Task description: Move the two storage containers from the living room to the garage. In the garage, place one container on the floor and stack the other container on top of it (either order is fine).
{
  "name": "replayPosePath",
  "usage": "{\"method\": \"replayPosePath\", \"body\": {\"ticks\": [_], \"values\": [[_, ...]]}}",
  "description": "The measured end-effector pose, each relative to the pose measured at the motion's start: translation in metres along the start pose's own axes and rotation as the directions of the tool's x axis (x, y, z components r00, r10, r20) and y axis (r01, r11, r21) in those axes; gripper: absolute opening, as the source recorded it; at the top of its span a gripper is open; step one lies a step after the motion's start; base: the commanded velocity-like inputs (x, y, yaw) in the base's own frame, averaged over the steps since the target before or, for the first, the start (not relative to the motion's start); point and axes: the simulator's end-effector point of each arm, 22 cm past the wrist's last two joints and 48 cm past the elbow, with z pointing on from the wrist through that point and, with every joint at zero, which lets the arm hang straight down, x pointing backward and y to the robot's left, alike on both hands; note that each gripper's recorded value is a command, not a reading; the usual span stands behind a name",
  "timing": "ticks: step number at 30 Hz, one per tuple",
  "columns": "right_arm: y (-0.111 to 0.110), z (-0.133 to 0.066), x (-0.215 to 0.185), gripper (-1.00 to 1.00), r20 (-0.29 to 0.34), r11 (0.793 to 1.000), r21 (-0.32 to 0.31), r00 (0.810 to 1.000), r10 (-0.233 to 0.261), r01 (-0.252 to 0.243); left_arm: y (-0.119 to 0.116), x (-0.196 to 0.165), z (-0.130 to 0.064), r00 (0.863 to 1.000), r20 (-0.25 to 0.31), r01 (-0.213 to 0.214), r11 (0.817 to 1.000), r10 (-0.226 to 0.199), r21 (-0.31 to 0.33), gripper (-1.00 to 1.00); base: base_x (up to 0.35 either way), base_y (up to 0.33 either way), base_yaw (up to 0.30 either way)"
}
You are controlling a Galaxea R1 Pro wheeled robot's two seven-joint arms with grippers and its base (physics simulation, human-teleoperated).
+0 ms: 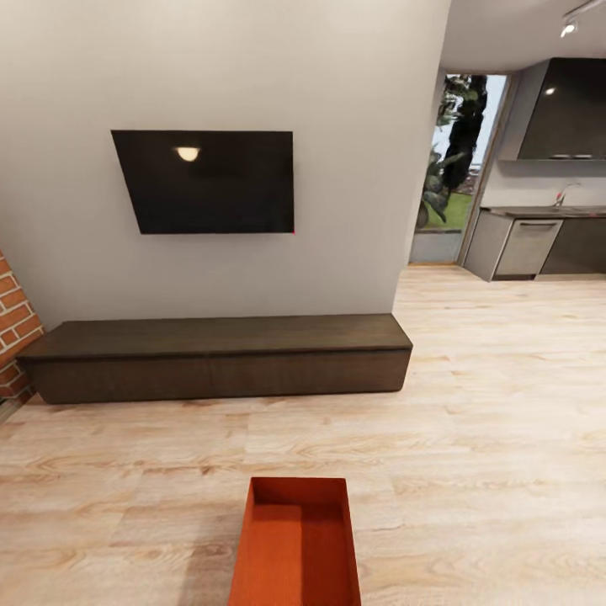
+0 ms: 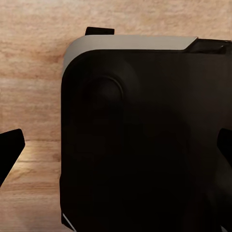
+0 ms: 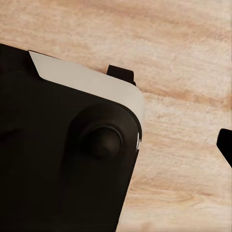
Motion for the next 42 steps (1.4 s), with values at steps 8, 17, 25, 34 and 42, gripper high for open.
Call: {"method": "replayPosePath", "body": {"ticks": [8,17,25,34,42], "values": [[-0.003,0.0,0.004,1.0,-0.007,1.0,0.003,1.0,-0.005,0.005,0.0,0.004,0.0,1.0,-0.01,0.0,1.0,0.0,-0.001,1.0,0.0,0.0,-0.001],[-0.002,0.001,0.009,1.0,-0.021,1.0,-0.001,1.0,-0.01,0.01,0.001,0.011,0.0,1.0,-0.027,0.0,1.0,-0.001,-0.002,1.0,0.0,0.0,0.0],[0.0,0.002,0.014,1.0,-0.033,1.0,-0.005,0.999,-0.014,0.013,0.001,0.016,0.001,0.999,-0.04,0.001,1.0,-0.001,-0.003,1.0,0.0,0.0,0.0],[0.0,0.002,0.02,1.0,-0.047,1.0,-0.008,0.999,-0.015,0.014,0.002,0.022,0.001,0.998,-0.055,0.003,1.0,-0.003,-0.005,1.0,0.0,0.0,0.0],[0.001,0.002,0.025,1.0,-0.06,1.0,-0.011,0.998,-0.017,0.016,0.002,0.027,0.001,0.998,-0.067,0.003,1.0,-0.004,-0.006,1.0,0.0,0.0,0.0]]}}
